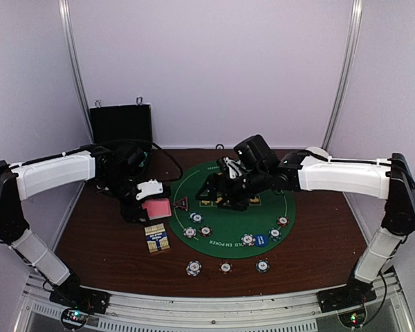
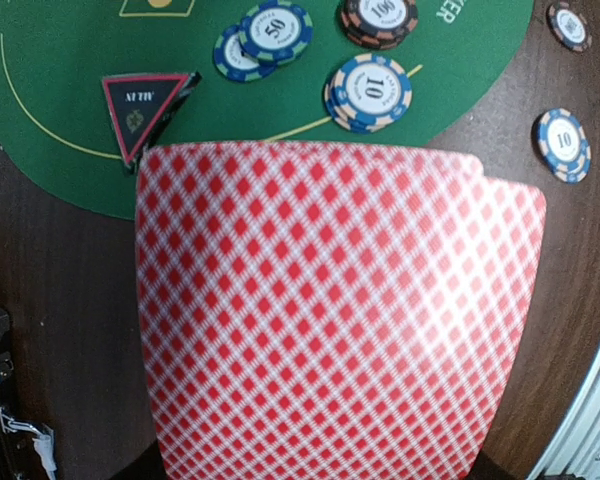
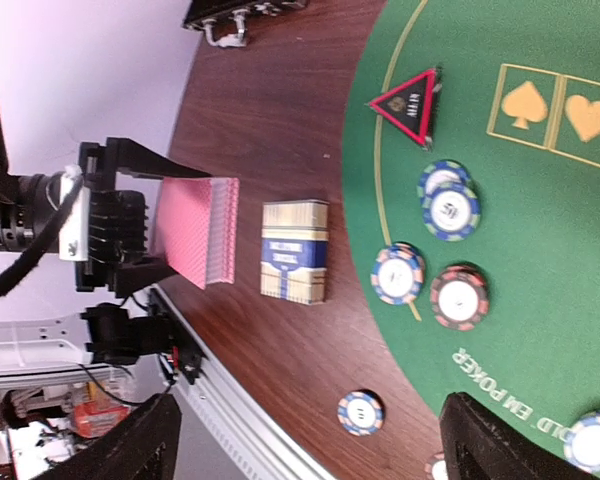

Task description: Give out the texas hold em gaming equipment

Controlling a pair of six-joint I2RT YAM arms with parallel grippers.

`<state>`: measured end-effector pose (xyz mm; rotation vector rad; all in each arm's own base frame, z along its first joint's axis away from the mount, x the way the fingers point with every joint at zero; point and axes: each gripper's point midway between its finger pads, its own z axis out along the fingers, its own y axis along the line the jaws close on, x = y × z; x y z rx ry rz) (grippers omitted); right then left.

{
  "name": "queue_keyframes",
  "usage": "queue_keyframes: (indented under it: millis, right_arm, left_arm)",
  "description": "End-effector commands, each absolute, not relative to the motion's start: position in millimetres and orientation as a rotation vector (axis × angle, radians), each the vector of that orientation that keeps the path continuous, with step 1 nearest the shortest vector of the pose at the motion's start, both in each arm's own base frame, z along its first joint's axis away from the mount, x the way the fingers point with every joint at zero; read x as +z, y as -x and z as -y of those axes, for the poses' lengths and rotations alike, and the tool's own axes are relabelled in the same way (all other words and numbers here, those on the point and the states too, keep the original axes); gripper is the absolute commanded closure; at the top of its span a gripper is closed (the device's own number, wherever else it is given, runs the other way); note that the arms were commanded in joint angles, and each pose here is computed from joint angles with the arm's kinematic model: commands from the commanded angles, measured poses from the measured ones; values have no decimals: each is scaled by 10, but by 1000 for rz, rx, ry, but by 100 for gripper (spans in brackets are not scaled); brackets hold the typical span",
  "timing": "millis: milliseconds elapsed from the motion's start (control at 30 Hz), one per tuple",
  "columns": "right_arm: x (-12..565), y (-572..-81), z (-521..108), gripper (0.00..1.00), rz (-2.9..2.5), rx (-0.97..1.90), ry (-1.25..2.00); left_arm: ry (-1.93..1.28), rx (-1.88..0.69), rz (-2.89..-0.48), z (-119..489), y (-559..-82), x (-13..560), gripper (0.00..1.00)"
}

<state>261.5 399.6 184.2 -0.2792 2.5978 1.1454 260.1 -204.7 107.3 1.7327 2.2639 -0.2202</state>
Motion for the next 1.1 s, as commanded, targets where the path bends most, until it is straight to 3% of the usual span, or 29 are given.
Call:
queue_keyframes:
  millis: [0,367,667,1067]
  right_arm:
    - [2039,-2621,-4343,6,-2494,1488,220]
    - [2118,-2592,-4653,10,-2428,1671,233]
    - [2117,-2601,-4944,22,-2404,1767,266]
    - [2096,-2618,-5075,24,-2383,1849,253]
  left_arm:
    - [-1670,-335,-2223,2202,-2557,1462,100]
    - [-1644,-417,-2203,2296,-2525,1739,100]
    - [-1643,-422,-2198,2309,-2531,1774,100]
    - [-1652,-408,-2208,2281,-2520,1734,100]
